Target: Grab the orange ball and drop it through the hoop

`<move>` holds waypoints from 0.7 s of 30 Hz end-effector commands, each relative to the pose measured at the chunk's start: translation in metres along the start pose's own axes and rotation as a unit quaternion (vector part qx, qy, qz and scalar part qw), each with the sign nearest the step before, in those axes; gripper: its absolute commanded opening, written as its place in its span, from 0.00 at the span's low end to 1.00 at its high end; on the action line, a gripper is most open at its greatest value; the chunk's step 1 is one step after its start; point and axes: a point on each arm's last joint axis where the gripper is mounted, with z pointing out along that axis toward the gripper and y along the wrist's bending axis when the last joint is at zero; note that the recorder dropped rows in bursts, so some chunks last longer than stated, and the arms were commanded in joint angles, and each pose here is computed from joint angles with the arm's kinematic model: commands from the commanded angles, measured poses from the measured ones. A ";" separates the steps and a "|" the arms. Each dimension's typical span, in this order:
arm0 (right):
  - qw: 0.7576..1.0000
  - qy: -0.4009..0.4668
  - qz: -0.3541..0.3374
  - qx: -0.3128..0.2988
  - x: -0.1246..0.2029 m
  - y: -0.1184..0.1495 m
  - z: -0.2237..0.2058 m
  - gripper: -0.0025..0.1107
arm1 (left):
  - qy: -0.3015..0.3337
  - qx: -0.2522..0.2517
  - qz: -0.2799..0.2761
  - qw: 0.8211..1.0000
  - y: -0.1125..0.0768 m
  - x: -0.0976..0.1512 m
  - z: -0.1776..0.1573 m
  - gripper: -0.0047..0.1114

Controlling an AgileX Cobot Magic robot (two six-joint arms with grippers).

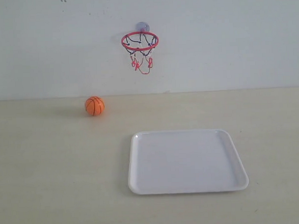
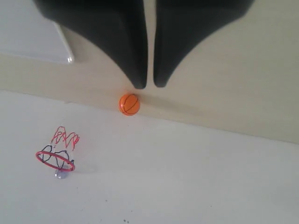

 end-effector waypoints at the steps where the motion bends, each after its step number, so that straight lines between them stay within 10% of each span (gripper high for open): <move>1: 1.000 -0.008 -0.002 0.000 -0.001 0.000 0.000 0.02 | -0.005 -0.003 0.007 1.000 0.003 0.013 0.005 0.08; 21: 1.000 -0.008 -0.002 0.000 -0.001 0.000 0.000 0.02 | 0.065 -0.018 0.111 0.992 0.015 0.057 0.016 0.08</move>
